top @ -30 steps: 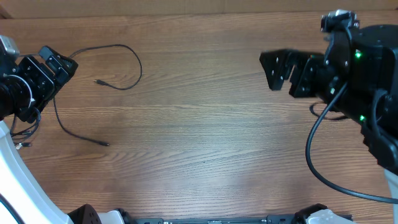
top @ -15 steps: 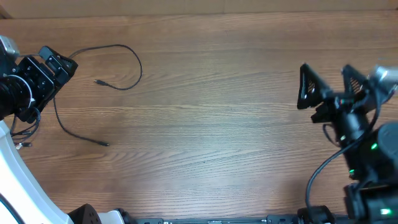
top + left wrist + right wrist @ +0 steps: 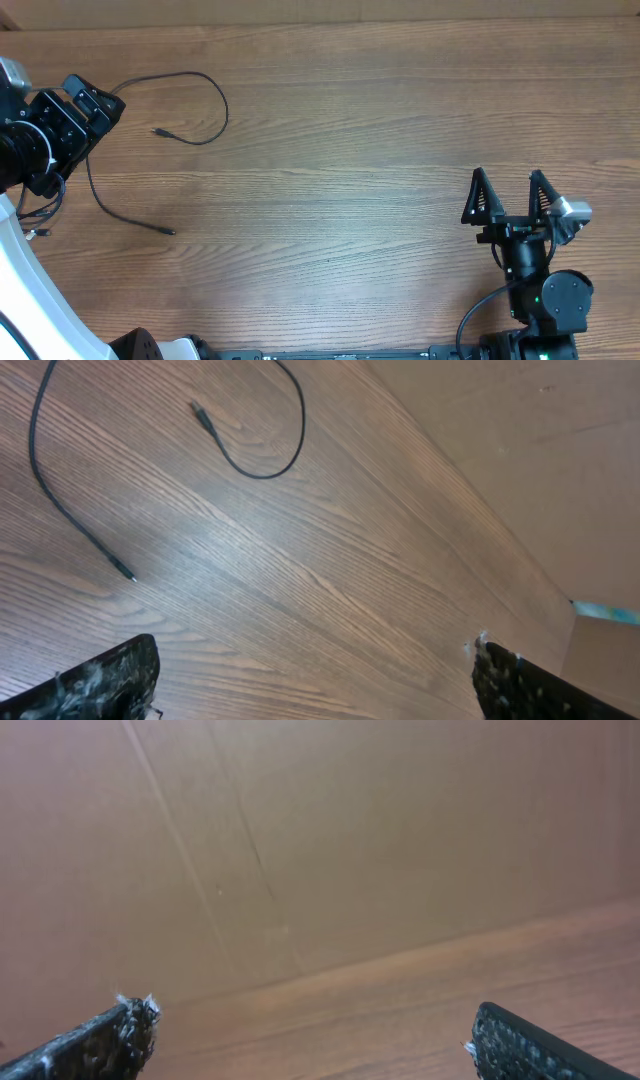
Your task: Untangle cables
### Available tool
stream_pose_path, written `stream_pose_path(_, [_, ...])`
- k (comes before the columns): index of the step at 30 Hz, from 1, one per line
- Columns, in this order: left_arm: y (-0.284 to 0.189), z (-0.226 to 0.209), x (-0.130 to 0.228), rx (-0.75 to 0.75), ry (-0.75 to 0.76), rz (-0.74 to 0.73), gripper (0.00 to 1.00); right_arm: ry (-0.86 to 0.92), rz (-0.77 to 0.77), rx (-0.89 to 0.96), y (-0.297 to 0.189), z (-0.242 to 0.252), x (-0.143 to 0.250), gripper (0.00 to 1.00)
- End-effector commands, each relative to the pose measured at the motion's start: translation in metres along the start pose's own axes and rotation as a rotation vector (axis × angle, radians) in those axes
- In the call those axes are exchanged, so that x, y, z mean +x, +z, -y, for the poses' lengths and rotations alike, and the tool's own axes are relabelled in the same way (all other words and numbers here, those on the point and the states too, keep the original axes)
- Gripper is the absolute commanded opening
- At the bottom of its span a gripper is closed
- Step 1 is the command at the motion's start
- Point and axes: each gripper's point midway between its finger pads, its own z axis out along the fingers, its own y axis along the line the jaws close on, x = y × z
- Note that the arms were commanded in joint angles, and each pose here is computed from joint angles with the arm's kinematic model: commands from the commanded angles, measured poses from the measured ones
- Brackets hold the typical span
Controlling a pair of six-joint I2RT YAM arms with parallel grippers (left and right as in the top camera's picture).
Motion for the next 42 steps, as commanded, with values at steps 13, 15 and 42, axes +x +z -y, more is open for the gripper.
stream_pose_path(13, [-0.001, 0.002, 0.002, 0.002, 0.028, -0.001, 1.0, 0.055, -0.12, 0.057, -0.02, 0.028, 0.073, 1.0])
stream_pose_path(15, [-0.001, 0.002, 0.002, 0.002, 0.028, -0.001, 1.0, 0.061, -0.169, 0.076, -0.024, 0.032, 0.086, 1.0])
stream_pose_path(42, [-0.001, 0.002, 0.002, 0.002, 0.028, -0.001, 1.0, 0.076, -0.12, 0.021, -0.02, 0.026, 0.087, 1.0])
